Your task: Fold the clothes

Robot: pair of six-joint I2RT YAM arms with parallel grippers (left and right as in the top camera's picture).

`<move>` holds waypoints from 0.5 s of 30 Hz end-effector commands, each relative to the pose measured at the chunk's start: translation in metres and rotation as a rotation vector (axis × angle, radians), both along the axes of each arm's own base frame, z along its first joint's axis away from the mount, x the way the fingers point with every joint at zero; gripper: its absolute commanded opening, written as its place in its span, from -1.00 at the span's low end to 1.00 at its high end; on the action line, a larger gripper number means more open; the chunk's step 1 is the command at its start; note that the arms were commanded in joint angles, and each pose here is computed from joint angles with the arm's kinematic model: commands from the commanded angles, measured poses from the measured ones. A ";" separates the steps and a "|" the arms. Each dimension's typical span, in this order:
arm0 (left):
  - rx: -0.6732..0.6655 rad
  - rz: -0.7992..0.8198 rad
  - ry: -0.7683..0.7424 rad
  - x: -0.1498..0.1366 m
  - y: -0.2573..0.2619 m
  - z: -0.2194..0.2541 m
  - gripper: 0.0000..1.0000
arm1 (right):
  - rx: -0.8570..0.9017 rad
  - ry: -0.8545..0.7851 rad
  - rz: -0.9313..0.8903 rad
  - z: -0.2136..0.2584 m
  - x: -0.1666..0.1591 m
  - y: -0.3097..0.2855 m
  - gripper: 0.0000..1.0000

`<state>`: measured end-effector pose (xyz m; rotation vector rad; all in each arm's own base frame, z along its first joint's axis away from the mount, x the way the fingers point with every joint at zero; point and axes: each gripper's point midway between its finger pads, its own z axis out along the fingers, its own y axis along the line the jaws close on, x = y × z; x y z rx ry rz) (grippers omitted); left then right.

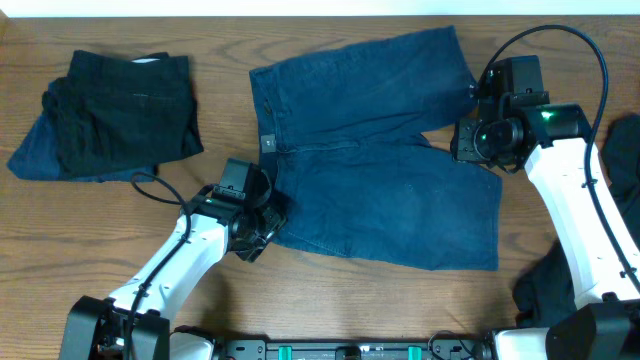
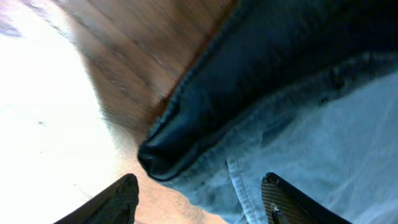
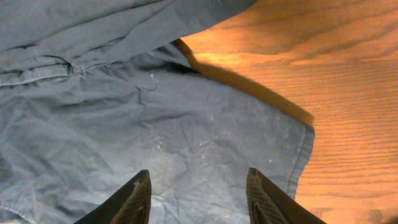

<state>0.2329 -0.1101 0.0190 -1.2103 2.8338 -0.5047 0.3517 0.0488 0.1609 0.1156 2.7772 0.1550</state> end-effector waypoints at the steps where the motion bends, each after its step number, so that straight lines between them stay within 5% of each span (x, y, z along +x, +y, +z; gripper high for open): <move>1: 0.058 0.051 0.015 -0.001 0.010 -0.006 0.25 | 0.002 0.010 -0.019 -0.002 -0.001 -0.004 -0.04; 15: 0.055 0.086 0.030 -0.011 0.013 -0.021 0.06 | 0.002 0.011 -0.020 -0.002 -0.001 -0.003 -0.03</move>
